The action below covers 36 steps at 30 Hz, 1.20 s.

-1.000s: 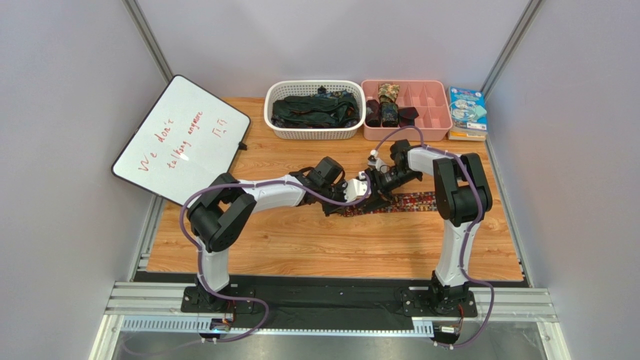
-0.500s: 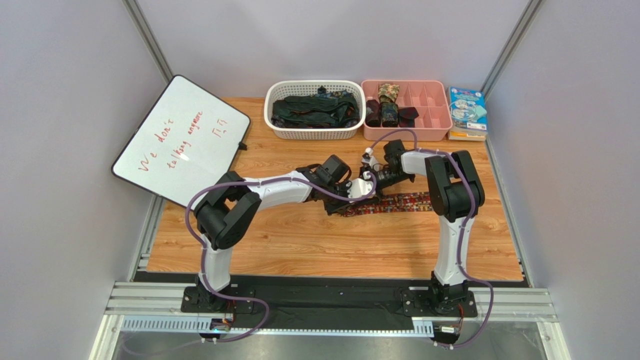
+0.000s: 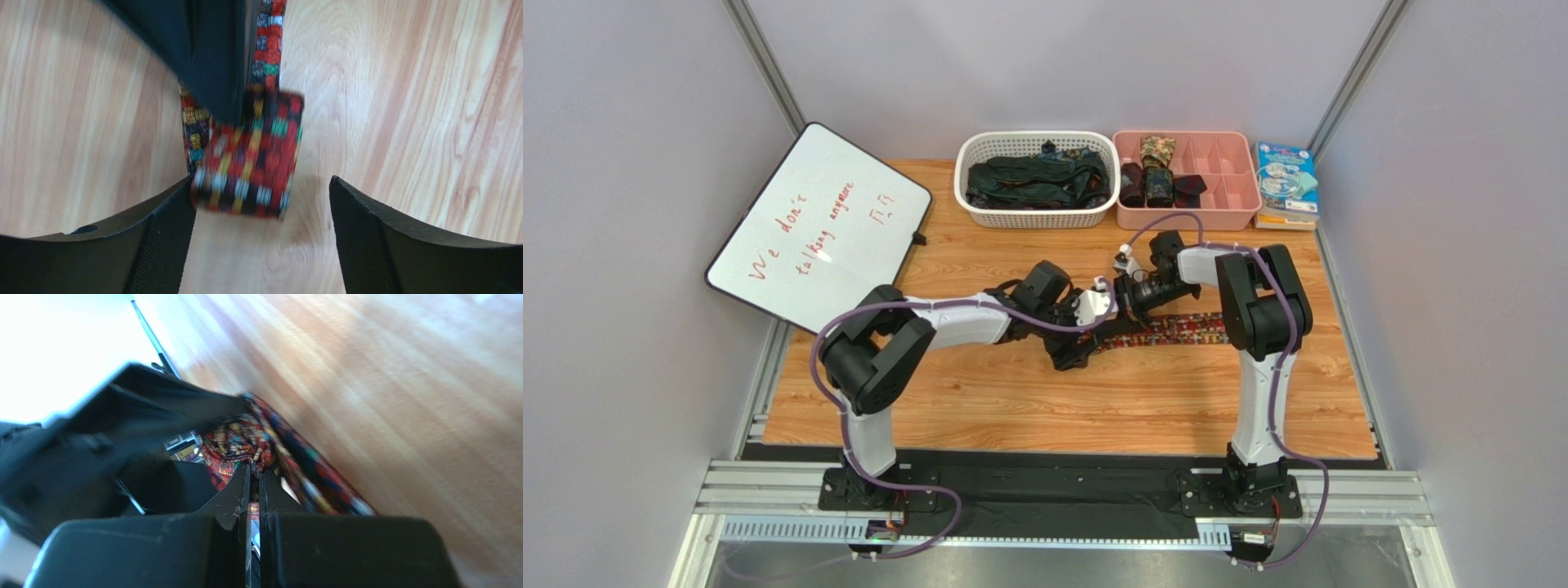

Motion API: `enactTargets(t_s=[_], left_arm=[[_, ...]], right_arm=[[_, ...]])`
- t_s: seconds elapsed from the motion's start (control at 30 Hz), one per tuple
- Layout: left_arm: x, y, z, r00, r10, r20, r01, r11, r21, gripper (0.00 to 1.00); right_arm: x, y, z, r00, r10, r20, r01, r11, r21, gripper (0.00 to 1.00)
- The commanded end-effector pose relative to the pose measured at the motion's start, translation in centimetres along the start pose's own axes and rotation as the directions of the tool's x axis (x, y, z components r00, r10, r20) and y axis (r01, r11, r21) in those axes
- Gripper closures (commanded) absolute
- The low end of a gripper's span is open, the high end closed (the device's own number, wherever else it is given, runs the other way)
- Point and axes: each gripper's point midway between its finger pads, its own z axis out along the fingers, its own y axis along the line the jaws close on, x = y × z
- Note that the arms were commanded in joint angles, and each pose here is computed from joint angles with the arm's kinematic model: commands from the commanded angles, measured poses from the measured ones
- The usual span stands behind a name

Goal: Roll the ties
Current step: Roll the tie at the center of the board.

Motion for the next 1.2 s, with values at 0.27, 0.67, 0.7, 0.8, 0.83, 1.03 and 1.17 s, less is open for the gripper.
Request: enactTargets(t_s=[0.27, 0.67, 0.7, 0.8, 0.83, 1.03, 1.17], left_arm=[[-2.4, 0.1, 0.1, 0.900, -0.064, 0.431, 0.079, 0.997, -0.017, 0.02], [-0.8, 1.1, 1.6, 0.947, 0.071, 0.312, -0.046, 0.995, -0.089, 0.61], [0.0, 0.9, 1.4, 0.959, 0.063, 0.276, -0.043, 0.996, -0.080, 0.66], [0.8, 0.3, 1.2, 0.969, 0.085, 0.230, -0.073, 0.996, -0.060, 0.82], [0.9, 0.2, 1.1, 0.971, 0.089, 0.222, -0.079, 0.995, -0.055, 0.84], [1.5, -0.2, 0.8, 0.979, 0.080, 0.189, -0.075, 0.997, -0.033, 0.88], [0.8, 0.3, 0.5, 0.983, 0.070, 0.173, -0.063, 0.997, -0.045, 0.88]], right_arm=[[-1.3, -4.0, 0.8, 0.998, -0.059, -0.013, 0.060, 0.987, 0.147, 1.00], [-1.3, -2.9, 0.4, 0.998, -0.058, -0.015, 0.060, 0.990, 0.126, 1.00], [-1.2, -2.3, 0.1, 0.998, -0.060, -0.015, 0.062, 0.991, 0.118, 1.00], [-1.2, -0.5, -1.7, 0.998, -0.069, -0.004, 0.069, 0.992, 0.106, 0.91], [-1.2, 0.3, -2.6, 0.997, -0.072, 0.008, 0.071, 0.992, 0.105, 0.84], [-1.1, -2.2, -4.9, 0.998, -0.046, 0.035, 0.038, 0.978, 0.207, 0.74], [0.4, -4.1, -3.8, 1.000, 0.004, -0.018, 0.001, 0.966, 0.259, 0.78]])
